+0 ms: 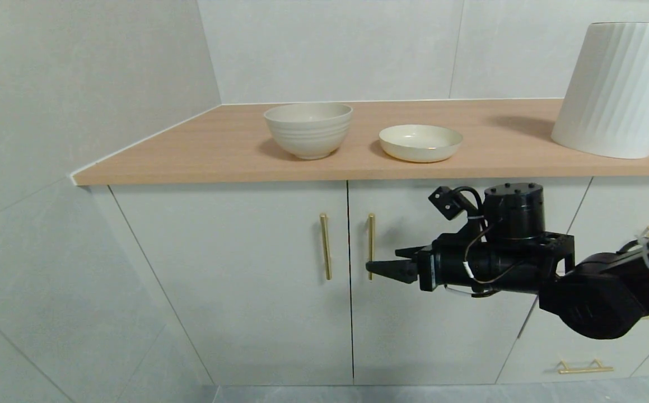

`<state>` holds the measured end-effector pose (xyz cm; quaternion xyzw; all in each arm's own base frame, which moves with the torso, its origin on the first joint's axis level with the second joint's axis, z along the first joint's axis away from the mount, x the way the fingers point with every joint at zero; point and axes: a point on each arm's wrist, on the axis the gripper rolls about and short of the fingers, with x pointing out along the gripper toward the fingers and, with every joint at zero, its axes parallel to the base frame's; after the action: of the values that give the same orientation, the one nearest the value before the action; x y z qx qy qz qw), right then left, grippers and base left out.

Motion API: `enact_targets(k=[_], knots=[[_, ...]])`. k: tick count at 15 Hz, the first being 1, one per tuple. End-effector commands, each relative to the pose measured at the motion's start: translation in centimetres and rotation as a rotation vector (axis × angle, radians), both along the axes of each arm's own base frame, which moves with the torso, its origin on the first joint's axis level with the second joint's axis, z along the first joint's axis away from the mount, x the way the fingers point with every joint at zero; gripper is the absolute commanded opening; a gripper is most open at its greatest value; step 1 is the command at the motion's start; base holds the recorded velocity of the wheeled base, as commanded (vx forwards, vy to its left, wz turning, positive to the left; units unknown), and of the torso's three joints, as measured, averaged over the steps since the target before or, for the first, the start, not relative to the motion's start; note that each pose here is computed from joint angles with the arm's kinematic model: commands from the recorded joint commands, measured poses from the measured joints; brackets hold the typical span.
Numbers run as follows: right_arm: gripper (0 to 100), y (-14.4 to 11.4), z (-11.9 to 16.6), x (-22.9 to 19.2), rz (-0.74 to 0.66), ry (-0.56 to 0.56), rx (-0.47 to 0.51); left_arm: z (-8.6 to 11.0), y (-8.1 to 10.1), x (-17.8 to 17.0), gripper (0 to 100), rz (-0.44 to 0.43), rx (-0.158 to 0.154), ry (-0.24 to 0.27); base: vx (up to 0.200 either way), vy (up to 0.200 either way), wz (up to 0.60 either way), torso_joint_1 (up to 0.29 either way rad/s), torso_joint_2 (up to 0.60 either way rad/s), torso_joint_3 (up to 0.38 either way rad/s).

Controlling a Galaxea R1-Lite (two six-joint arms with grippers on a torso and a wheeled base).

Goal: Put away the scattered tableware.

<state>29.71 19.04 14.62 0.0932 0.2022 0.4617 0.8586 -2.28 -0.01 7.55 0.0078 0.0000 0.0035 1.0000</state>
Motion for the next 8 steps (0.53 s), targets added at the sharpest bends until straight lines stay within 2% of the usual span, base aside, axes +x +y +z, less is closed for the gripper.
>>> enact_targets(k=[1,3,8], knots=[[100,1.1,-1.9,0.8,-0.008,0.035,0.011,0.0,0.0,0.0,100,0.002,0.0,0.002,0.0,0.0,0.0,0.0,0.0,0.0],[100,1.9,-2.5,1.4,-0.038,0.031,0.076,0.0,0.0,0.0,100,0.002,0.0,0.002,0.0,0.0,0.0,0.0,0.0,0.0],[100,3.0,-3.1,2.2,-0.076,0.021,0.106,0.0,0.0,0.0,100,0.002,0.0,0.0,0.0,0.0,0.0,0.0,0.0,0.0]])
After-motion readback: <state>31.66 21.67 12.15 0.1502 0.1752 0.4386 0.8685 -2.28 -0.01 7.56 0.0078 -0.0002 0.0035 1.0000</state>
